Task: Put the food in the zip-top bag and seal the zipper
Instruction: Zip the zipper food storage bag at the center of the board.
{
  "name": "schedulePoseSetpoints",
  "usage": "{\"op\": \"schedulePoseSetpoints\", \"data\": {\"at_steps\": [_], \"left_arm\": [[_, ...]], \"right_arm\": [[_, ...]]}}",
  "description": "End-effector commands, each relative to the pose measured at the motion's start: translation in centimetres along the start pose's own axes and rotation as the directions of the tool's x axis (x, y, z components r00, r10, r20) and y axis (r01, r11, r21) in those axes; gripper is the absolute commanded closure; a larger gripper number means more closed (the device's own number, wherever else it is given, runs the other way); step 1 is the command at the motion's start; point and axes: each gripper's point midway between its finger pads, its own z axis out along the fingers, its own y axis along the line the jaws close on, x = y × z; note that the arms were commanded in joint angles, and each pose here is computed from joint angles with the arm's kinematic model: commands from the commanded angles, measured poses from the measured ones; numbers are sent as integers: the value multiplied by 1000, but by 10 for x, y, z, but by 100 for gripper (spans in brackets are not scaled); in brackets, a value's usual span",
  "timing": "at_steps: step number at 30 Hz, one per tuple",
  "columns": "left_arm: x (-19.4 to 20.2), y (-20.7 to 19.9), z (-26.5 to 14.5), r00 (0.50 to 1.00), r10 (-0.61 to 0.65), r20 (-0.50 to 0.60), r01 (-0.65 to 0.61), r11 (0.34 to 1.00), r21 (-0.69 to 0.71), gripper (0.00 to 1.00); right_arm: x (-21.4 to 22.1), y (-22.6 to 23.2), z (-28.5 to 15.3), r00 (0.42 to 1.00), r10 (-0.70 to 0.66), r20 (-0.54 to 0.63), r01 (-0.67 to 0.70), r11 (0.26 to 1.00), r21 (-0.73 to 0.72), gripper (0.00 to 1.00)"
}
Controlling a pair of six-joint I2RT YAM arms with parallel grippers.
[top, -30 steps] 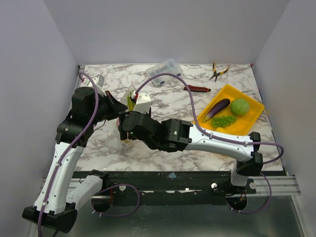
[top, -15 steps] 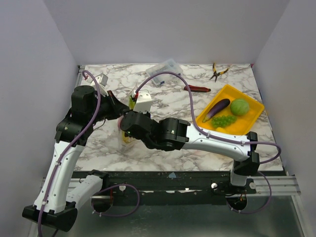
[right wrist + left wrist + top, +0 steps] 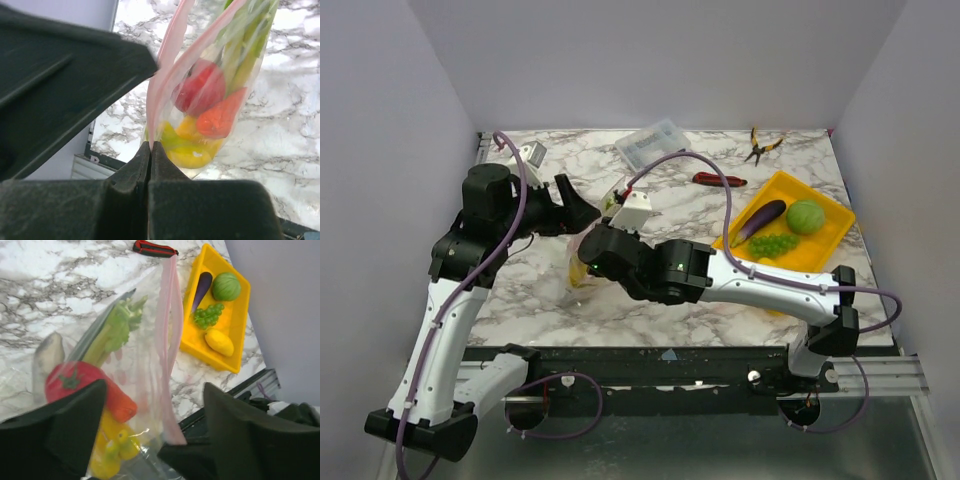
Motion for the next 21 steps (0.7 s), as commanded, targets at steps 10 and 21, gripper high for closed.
{"op": "schedulePoseSetpoints", "data": {"at_steps": [10, 21], "left_arm": [[-6, -12, -30, 957, 188, 223, -198, 980, 23, 2], [29, -59, -36, 675, 398, 621, -621, 761, 188, 4]], "right_arm": [[-86, -44, -21, 846, 489, 214, -490, 870, -51, 100], [-123, -59, -30, 811, 483, 330, -500, 865, -40, 100]]}}
